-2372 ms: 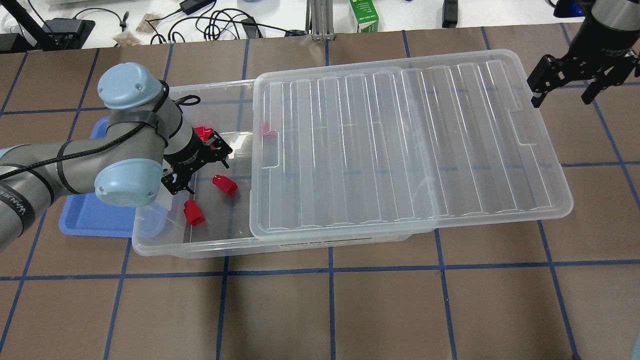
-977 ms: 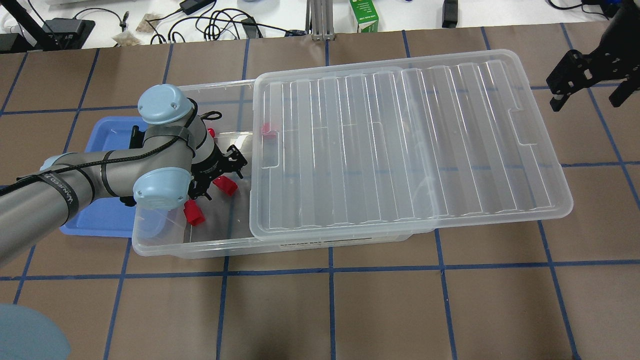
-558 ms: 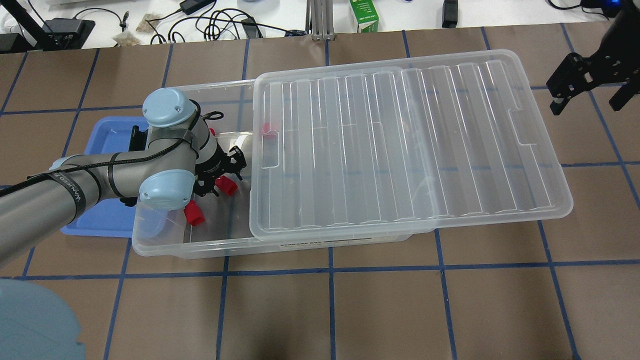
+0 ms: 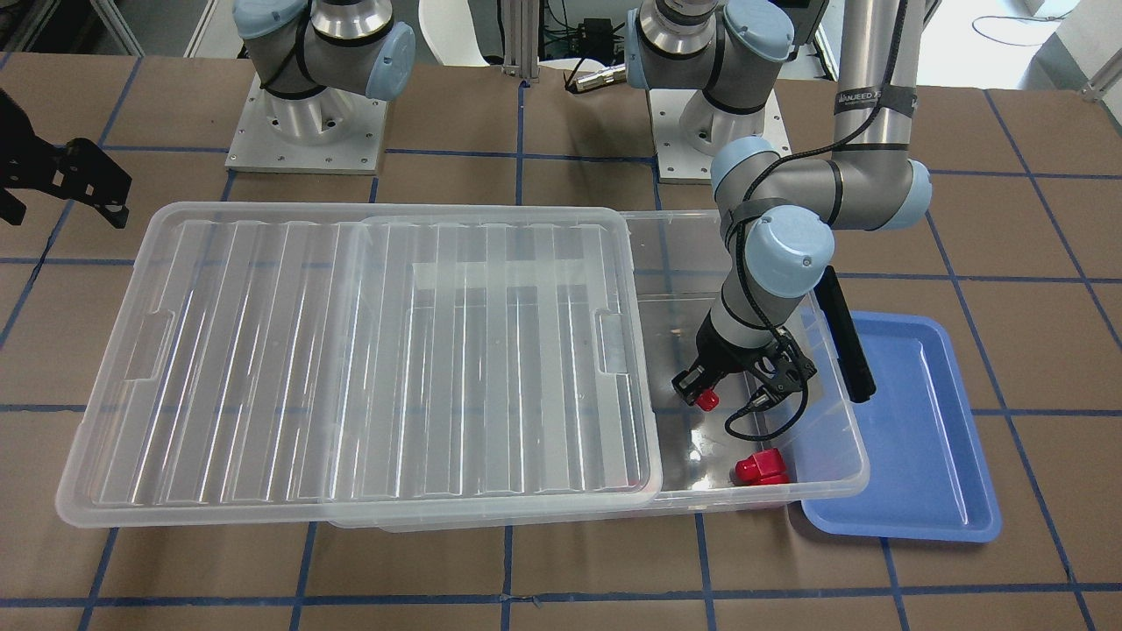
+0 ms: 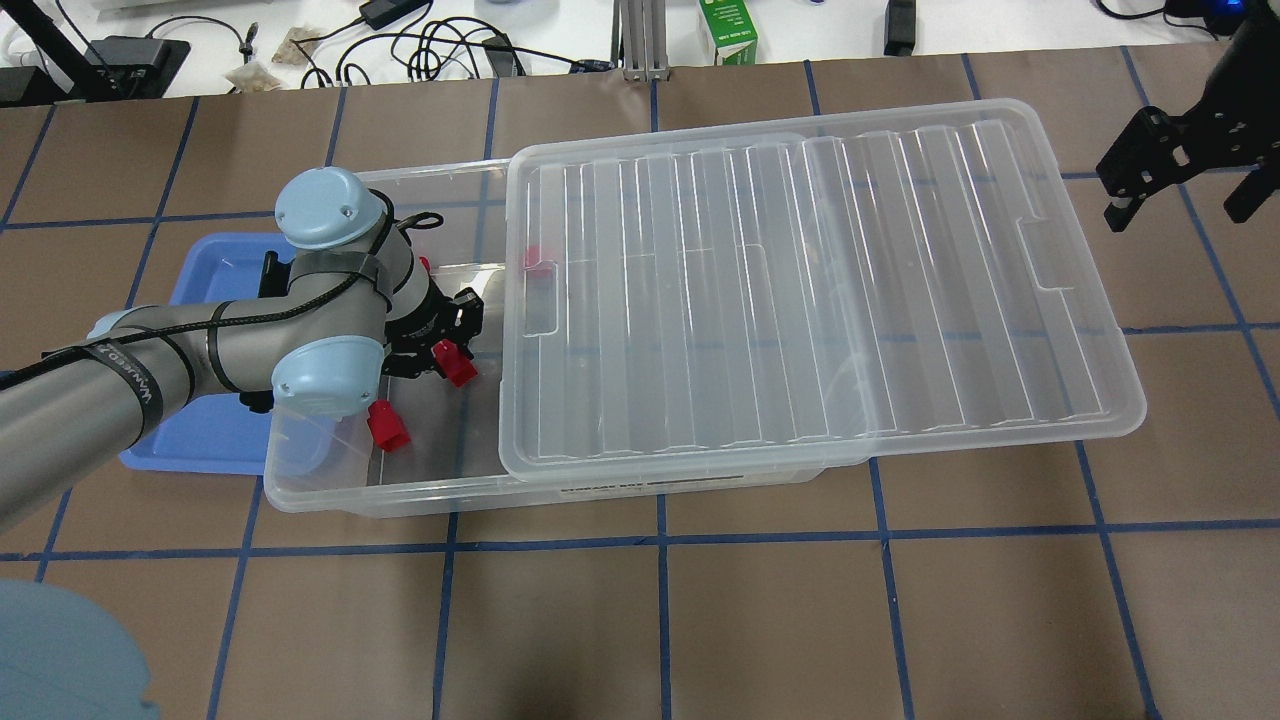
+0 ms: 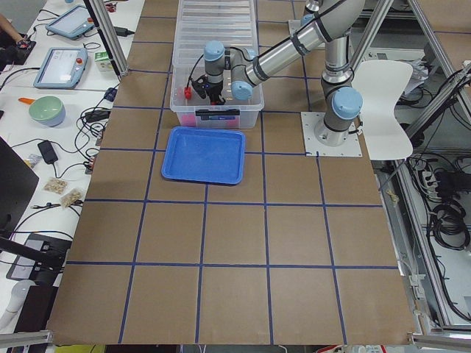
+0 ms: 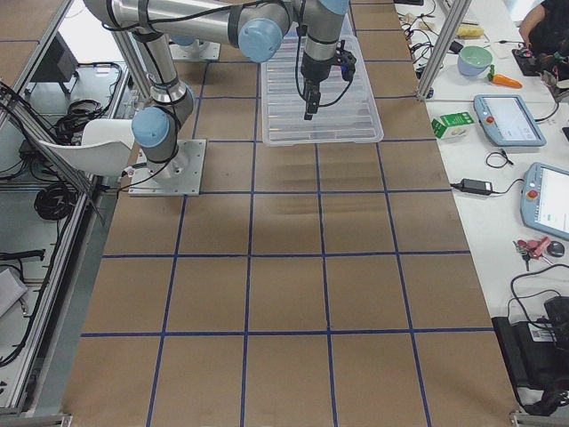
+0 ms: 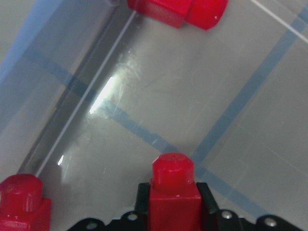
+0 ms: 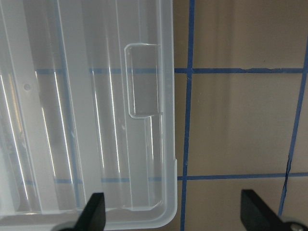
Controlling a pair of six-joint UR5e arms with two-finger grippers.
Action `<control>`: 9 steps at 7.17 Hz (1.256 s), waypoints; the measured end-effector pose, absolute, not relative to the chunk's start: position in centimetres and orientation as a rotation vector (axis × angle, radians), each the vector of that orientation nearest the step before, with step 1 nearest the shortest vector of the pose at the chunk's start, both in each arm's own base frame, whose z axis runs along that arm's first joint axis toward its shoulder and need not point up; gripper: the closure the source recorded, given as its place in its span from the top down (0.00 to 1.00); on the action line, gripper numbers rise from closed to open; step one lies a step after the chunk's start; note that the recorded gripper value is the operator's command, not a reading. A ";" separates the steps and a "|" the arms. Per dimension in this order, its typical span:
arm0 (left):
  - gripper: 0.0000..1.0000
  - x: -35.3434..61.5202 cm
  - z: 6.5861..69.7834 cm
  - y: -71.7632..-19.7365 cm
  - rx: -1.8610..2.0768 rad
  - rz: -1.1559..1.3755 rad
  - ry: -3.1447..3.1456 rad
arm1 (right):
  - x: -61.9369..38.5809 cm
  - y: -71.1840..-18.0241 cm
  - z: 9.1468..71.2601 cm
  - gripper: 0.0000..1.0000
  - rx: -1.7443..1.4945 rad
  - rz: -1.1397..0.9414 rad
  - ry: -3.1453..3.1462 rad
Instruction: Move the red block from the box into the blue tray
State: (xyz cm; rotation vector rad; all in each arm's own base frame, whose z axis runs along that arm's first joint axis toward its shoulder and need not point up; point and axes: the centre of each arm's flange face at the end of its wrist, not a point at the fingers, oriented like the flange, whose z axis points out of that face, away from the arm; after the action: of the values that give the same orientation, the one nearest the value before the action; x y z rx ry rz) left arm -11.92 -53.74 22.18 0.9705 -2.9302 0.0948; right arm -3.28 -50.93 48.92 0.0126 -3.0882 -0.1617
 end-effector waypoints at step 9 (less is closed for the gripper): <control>0.00 7.4 39.0 -56.4 0.591 0.195 -3.039 | -9.8 -53.9 44.5 1.00 0.032 -0.192 -3.110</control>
State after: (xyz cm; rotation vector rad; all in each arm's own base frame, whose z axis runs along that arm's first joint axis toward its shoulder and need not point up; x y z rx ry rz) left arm 7.40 -56.43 39.01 0.5914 -3.0389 0.1948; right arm -9.81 -53.93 44.46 0.0318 -3.1104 -0.1925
